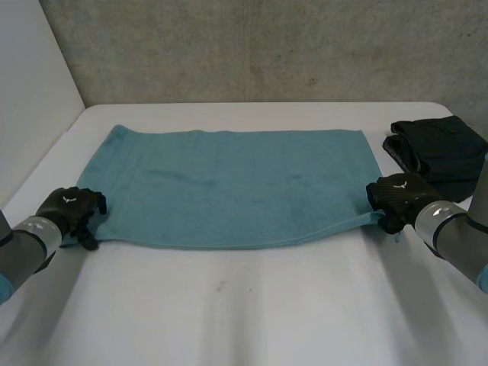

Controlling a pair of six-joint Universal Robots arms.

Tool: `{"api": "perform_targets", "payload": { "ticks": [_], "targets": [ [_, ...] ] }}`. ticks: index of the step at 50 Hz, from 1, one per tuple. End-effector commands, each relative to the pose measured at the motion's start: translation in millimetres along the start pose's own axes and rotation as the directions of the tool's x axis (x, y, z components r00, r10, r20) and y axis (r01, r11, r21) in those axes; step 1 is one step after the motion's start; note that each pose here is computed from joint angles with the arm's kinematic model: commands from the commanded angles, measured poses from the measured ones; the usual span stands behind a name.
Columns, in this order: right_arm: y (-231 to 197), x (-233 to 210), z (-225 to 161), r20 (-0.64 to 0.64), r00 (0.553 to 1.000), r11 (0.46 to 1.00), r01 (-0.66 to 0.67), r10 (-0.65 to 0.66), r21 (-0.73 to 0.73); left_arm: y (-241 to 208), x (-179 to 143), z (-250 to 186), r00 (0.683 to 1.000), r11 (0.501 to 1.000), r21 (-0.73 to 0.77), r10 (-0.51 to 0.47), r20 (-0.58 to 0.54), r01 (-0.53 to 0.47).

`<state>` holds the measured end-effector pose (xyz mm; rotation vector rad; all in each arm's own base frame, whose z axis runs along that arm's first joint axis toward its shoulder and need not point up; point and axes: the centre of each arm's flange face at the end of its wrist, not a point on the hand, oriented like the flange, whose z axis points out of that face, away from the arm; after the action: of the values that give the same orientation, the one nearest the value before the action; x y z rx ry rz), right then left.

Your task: Fold the laundry.

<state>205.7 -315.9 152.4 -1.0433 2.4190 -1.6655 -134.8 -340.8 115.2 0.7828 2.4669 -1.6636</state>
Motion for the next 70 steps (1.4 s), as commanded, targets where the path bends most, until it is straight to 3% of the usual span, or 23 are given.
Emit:
{"api": "perform_targets", "payload": {
  "ticks": [1, 11, 17, 20, 25, 29, 32, 37, 40, 47, 50, 56, 70],
  "targets": [
    [0, 0, 0, -0.001, 1.0, 1.0, 0.001, -0.001, 0.002, -2, -4, 10, 1.0, 1.0, 0.02, 0.016, 0.017, -0.016],
    [-6, 2, -8, -0.006, 1.0, 1.0, 0.023, -0.023, 0.008, -8, -14, 8, 0.992, 0.999, 0.024, 0.029, 0.126, -0.033],
    [-19, 1, -37, 0.034, 0.991, 0.99, 0.13, -0.129, -0.051, -36, -9, -33, 0.987, 0.993, 0.054, 0.097, 0.131, -0.105],
    [-19, 0, -52, 0.074, 0.981, 0.977, 0.185, -0.178, -0.106, -40, -3, -61, 0.971, 0.977, 0.001, 0.211, 0.11, -0.213],
    [-5, -7, -86, 0.242, 0.937, 0.906, 0.315, -0.25, -0.282, -18, 16, -112, 0.922, 0.902, -0.191, 0.381, -0.065, -0.386],
    [0, -10, -111, 0.334, 0.899, 0.847, 0.398, -0.283, -0.352, -3, 31, -137, 0.876, 0.845, -0.232, 0.454, -0.163, -0.481],
    [2, -5, -111, 0.325, 0.897, 0.837, 0.411, -0.299, -0.363, -1, 31, -138, 0.858, 0.831, -0.215, 0.492, -0.146, -0.513],
    [1, 2, -95, 0.253, 0.9, 0.844, 0.425, -0.355, -0.326, -13, 14, -110, 0.832, 0.826, -0.133, 0.554, 0.015, -0.547],
    [2, 9, -76, 0.186, 0.909, 0.853, 0.416, -0.374, -0.317, -19, 12, -95, 0.821, 0.821, -0.098, 0.569, 0.051, -0.563],
    [-6, 13, -34, 0.047, 0.899, 0.865, 0.432, -0.435, -0.254, -30, 17, -36, 0.825, 0.829, 0.025, 0.552, 0.125, -0.559],
    [-13, 12, -11, -0.021, 0.883, 0.868, 0.456, -0.469, -0.2, -37, 13, -8, 0.816, 0.826, 0.065, 0.537, 0.212, -0.56],
    [-21, 18, 33, -0.152, 0.855, 0.869, 0.486, -0.495, -0.095, -59, 28, 41, 0.776, 0.768, 0.202, 0.519, 0.36, -0.608],
    [-30, 19, 113, -0.322, 0.8, 0.838, 0.545, -0.506, 0.038, -52, 37, 118, 0.752, 0.742, 0.246, 0.484, 0.448, -0.624]
  ]
}}
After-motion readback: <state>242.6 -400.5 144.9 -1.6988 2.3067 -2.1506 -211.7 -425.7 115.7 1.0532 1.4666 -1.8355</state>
